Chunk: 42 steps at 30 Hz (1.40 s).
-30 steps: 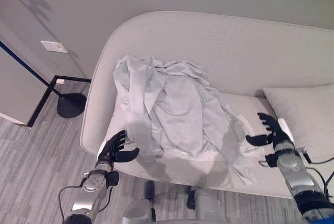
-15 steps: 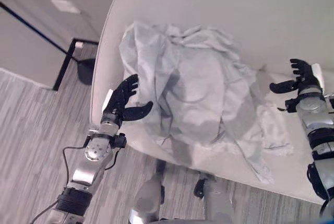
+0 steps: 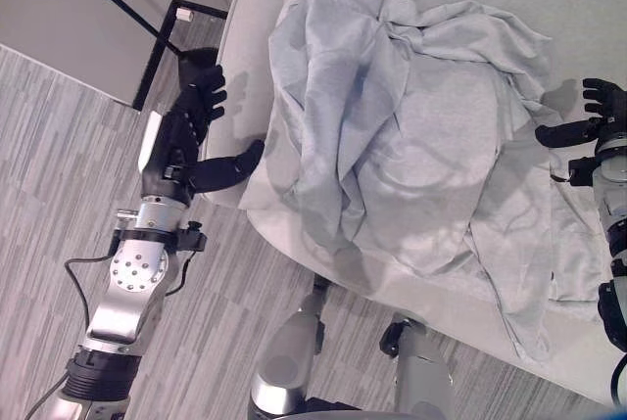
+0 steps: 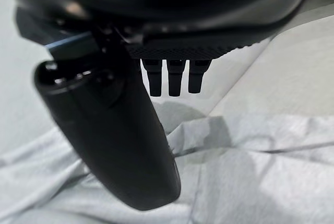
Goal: Hang the clothes on the sofa on the clothes rack.
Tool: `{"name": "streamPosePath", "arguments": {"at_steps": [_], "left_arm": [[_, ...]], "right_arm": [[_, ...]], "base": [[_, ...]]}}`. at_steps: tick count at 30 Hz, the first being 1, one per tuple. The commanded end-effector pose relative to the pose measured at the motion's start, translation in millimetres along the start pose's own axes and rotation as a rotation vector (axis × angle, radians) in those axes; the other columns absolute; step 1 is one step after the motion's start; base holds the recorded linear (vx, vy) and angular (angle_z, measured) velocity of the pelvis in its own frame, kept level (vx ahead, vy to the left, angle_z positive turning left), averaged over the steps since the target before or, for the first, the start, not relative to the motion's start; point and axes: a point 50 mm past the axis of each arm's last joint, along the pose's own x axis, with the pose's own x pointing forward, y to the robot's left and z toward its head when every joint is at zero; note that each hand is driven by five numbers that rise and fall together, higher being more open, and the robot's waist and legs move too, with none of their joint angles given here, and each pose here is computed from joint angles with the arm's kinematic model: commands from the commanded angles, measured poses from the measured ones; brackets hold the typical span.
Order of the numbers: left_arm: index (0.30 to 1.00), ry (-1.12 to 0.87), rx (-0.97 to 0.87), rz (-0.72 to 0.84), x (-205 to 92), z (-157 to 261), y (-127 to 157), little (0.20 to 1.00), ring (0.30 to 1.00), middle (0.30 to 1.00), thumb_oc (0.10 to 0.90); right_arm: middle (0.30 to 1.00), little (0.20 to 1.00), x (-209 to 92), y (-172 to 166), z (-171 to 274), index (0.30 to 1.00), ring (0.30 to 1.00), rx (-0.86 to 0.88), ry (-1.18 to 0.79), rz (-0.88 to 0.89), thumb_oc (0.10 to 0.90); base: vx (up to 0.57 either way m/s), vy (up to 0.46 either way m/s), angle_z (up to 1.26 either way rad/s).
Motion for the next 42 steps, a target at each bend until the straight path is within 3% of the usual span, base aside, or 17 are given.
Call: {"name": "streamPosePath", "arguments": {"at_steps": [1, 17, 18, 19, 23, 29, 36, 37, 41, 42], "left_arm": [[0.9, -0.246, -0.02, -0.016, -8, 44, 2, 0.9, 0.9, 0.9, 0.8], [0.9, -0.278, 0.04, 0.101, -13, 51, 24, 0.9, 0.9, 0.9, 0.8], [0.9, -0.28, 0.046, 0.114, -13, 52, 26, 0.9, 0.9, 0.9, 0.8], [0.9, -0.28, 0.047, 0.116, -13, 52, 27, 0.9, 0.9, 0.9, 0.8], [0.9, -0.291, 0.053, 0.135, -12, 53, 28, 0.9, 0.9, 0.9, 0.8], [0.9, -0.355, 0.105, 0.13, -2, 67, 29, 0.9, 0.9, 0.9, 0.8], [0.9, -0.613, 0.354, 0.097, 59, 123, 13, 0.9, 0.9, 0.9, 0.8], [0.9, -0.616, 0.409, 0.1, 85, 131, 10, 0.9, 0.9, 0.9, 0.8], [0.9, -0.599, 0.64, 0.125, 119, 145, 13, 0.9, 0.9, 0.9, 0.8], [0.9, -0.551, 0.744, 0.137, 140, 148, 16, 0.9, 0.9, 0.9, 0.8]], "right_arm": [[0.9, 0.9, 4, -26, 38, 0.9, 0.9, -0.134, -0.168, -0.052, 0.8], [0.9, 0.9, 5, -58, 22, 0.9, 0.9, -0.274, -0.076, -0.138, 0.8], [0.509, 0.509, 5, -65, 17, 0.509, 0.509, -0.294, -0.049, -0.154, 0.54], [0.3, 0.3, 4, -69, 16, 0.3, 0.3, -0.295, -0.04, -0.162, 0.4], [0.3, 0.3, 3, -72, 11, 0.3, 0.3, -0.279, -0.023, -0.187, 0.4], [0.3, 0.3, 1, -45, 9, 0.3, 0.3, -0.204, -0.085, -0.156, 0.4], [0.3, 0.3, -21, 37, 44, 0.3, 0.3, -0.081, -0.337, -0.007, 0.4], [0.3, 0.3, -28, 60, 58, 0.3, 0.3, -0.058, -0.389, 0.053, 0.4], [0.3, 0.3, -40, 96, 80, 0.3, 0.3, -0.04, -0.467, 0.154, 0.4], [0.3, 0.3, -49, 113, 92, 0.3, 0.3, -0.025, -0.508, 0.202, 0.4]], "base": [[0.0, 0.0, 0.0], [0.01, -0.015, 0.15], [0.01, -0.009, 0.14], [0.09, -0.032, 0.13], [0.01, 0.003, 0.05], [0.0, 0.019, 0.01], [0.02, 0.027, -0.09], [0.0, 0.055, -0.27], [0.0, 0.035, -0.59], [0.01, 0.011, -0.86]]}}
